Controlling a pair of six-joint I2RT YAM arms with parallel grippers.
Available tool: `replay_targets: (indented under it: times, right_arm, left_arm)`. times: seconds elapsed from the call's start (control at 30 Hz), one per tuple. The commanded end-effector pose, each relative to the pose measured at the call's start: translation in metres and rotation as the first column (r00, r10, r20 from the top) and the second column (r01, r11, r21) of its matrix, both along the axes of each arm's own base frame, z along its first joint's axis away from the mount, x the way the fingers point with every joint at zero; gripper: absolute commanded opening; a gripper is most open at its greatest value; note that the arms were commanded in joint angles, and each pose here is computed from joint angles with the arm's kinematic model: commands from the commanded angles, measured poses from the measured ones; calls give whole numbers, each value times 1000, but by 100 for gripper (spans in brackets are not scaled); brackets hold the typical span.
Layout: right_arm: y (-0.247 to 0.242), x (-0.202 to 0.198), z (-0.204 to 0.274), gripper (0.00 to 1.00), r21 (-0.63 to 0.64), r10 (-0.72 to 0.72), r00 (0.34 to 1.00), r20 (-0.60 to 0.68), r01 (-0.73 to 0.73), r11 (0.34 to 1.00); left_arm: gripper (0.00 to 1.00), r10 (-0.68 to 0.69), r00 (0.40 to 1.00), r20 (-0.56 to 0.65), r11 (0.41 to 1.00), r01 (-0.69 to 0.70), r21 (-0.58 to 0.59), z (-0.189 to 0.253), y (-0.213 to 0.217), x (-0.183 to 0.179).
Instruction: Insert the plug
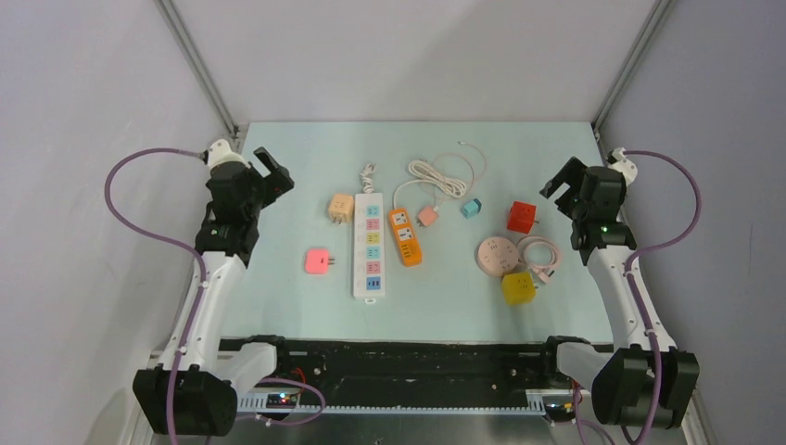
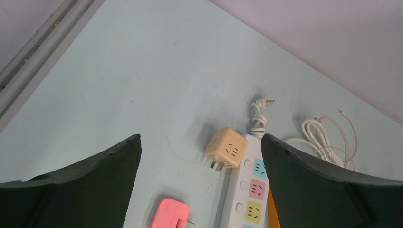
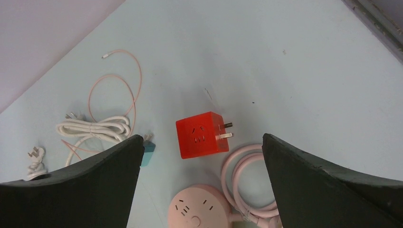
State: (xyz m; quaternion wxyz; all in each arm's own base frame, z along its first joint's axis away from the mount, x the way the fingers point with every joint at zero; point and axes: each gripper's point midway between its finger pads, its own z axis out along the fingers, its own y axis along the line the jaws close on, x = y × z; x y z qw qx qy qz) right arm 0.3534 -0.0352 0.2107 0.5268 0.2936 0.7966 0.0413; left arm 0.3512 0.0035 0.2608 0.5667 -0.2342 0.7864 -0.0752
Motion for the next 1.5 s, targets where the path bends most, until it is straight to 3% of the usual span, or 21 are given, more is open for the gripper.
replay_targets:
  times: [0.0,0.17,0.23,0.43,0.6,0.7,0.77,0.87,0.93,1.17,1.47]
  right_arm:
    - [2,7,24,99,32,21,998,64,-23,999]
    - [9,9,20,97,46,64,997,54,-66,997]
    - [15,10,18,97,63,88,995,51,-91,994]
    - [28,9,9,94,112,117,993,22,-119,987]
    - [51,9,-1,92,123,154,988,-12,-152,981]
    - [67,8,-9,91,119,179,983,-37,-174,978]
    - [77,7,-12,90,121,195,980,-49,-188,975]
    - [91,6,-17,88,133,218,974,-64,-208,969]
    - [98,5,-20,88,144,233,970,-73,-221,965]
    - [117,-2,-31,87,156,265,957,-115,-246,957]
    - [119,-5,-41,87,156,254,955,-151,-231,960]
  left_arm:
    - [100,125,991,49,992,-127,28,16,24,-2]
    - [100,132,990,45,987,-135,83,21,30,-1]
    - [100,70,997,34,993,-73,93,19,22,2]
    - [100,-182,982,-47,983,181,-38,-15,-31,14]
    - [100,-254,956,-145,967,248,-55,-52,-57,19]
    - [99,-317,927,-202,947,322,-10,-69,-79,27]
    - [99,-339,909,-243,925,369,88,-75,-89,35]
    - [99,-350,889,-297,877,422,229,-80,-97,51]
    - [99,-349,875,-337,867,438,239,-93,-103,61]
    - [100,-374,798,-473,834,512,205,-144,-117,84]
    - [90,-348,752,-560,843,512,163,-178,-115,84]
